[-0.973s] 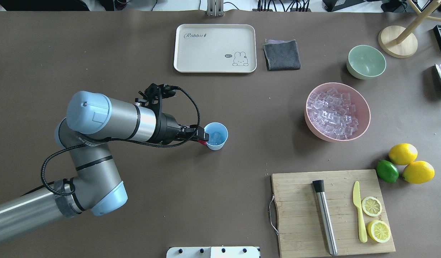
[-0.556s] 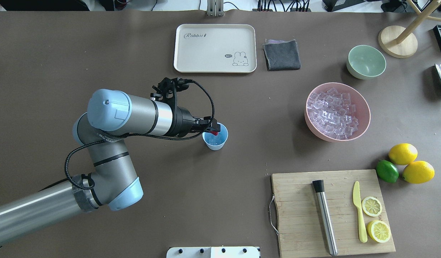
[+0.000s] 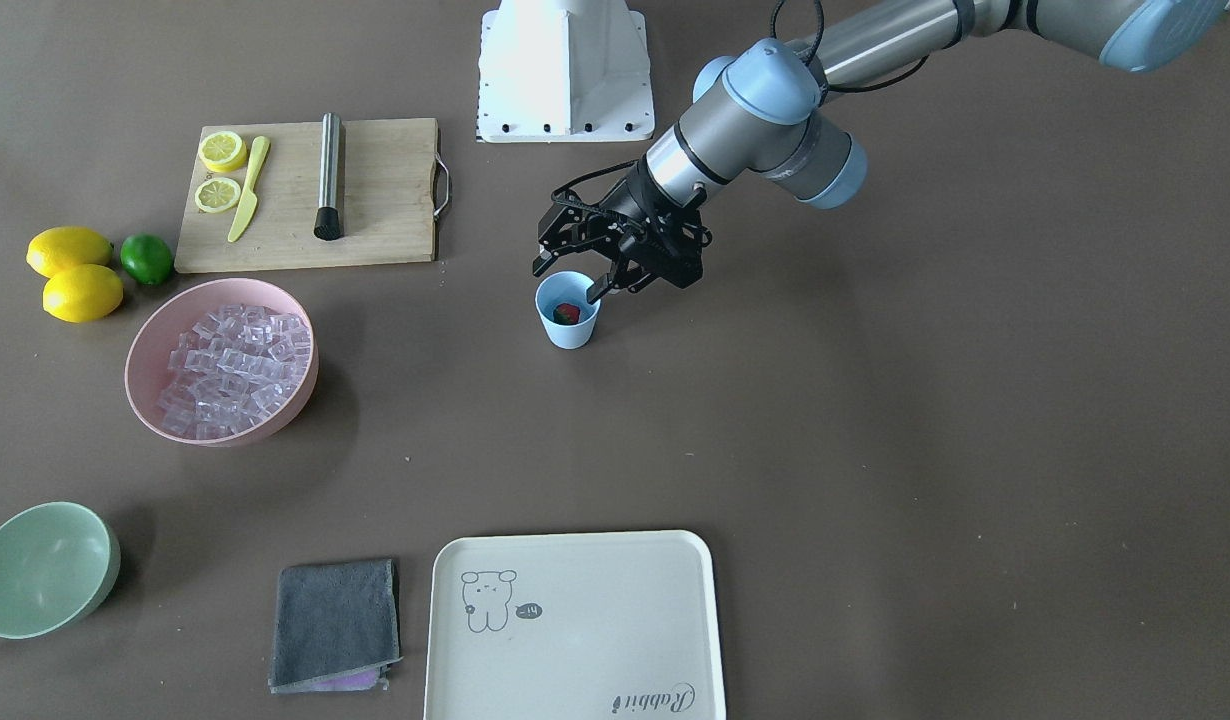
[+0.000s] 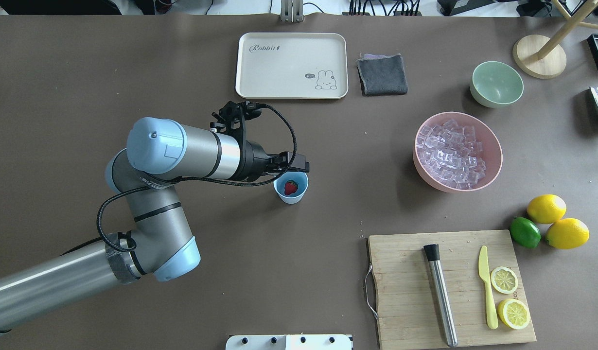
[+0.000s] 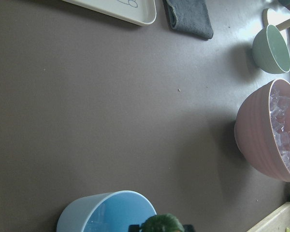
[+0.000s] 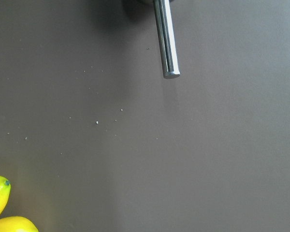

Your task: Put ice and strawberries in cup

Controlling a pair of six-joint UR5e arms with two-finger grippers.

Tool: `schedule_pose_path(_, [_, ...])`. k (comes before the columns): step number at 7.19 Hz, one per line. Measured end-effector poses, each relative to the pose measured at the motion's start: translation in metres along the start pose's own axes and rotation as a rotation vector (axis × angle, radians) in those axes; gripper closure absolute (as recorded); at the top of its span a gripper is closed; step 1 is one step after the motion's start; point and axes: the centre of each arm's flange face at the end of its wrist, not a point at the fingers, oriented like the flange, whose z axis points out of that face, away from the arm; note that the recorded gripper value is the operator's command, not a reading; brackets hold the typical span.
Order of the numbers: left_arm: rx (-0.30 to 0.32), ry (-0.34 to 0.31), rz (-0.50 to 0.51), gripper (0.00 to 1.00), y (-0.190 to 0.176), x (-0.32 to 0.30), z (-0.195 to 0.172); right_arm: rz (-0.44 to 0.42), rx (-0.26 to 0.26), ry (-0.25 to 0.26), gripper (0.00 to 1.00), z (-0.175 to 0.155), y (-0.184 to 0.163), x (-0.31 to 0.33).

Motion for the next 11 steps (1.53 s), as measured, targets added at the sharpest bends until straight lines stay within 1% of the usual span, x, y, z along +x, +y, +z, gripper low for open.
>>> schedule_pose_path(2, [0.000, -0.003, -0.002, 0.02, -0.001, -0.002, -0.001, 0.000, 0.000, 0.000, 0.00, 0.000, 0.000, 0.000])
schedule_pose_path(3, [-0.003, -0.028, -0.010, 0.02, -0.004, -0.015, -0.003, 0.000, 0.000, 0.000, 0.00, 0.000, 0.000, 0.000])
schedule_pose_path(4, [-0.019, -0.075, -0.022, 0.02, -0.016, -0.038, -0.014, 0.000, 0.000, 0.000, 0.00, 0.000, 0.000, 0.000])
schedule_pose_path(5, [-0.044, -0.126, -0.019, 0.02, -0.039, -0.066, -0.039, 0.000, -0.001, 0.000, 0.00, 0.000, 0.000, 0.000])
schedule_pose_path(7, [-0.088, -0.243, 0.059, 0.02, -0.077, -0.130, -0.116, 0.001, -0.002, 0.001, 0.00, 0.001, 0.000, 0.001])
schedule_pose_path(10, [-0.160, -0.440, 0.238, 0.02, -0.120, -0.240, -0.259, 0.001, -0.003, 0.002, 0.00, 0.002, 0.000, 0.002])
schedule_pose_path(11, [-0.194, -0.496, 0.290, 0.02, -0.132, -0.276, -0.306, 0.002, -0.004, 0.002, 0.00, 0.002, 0.000, 0.002])
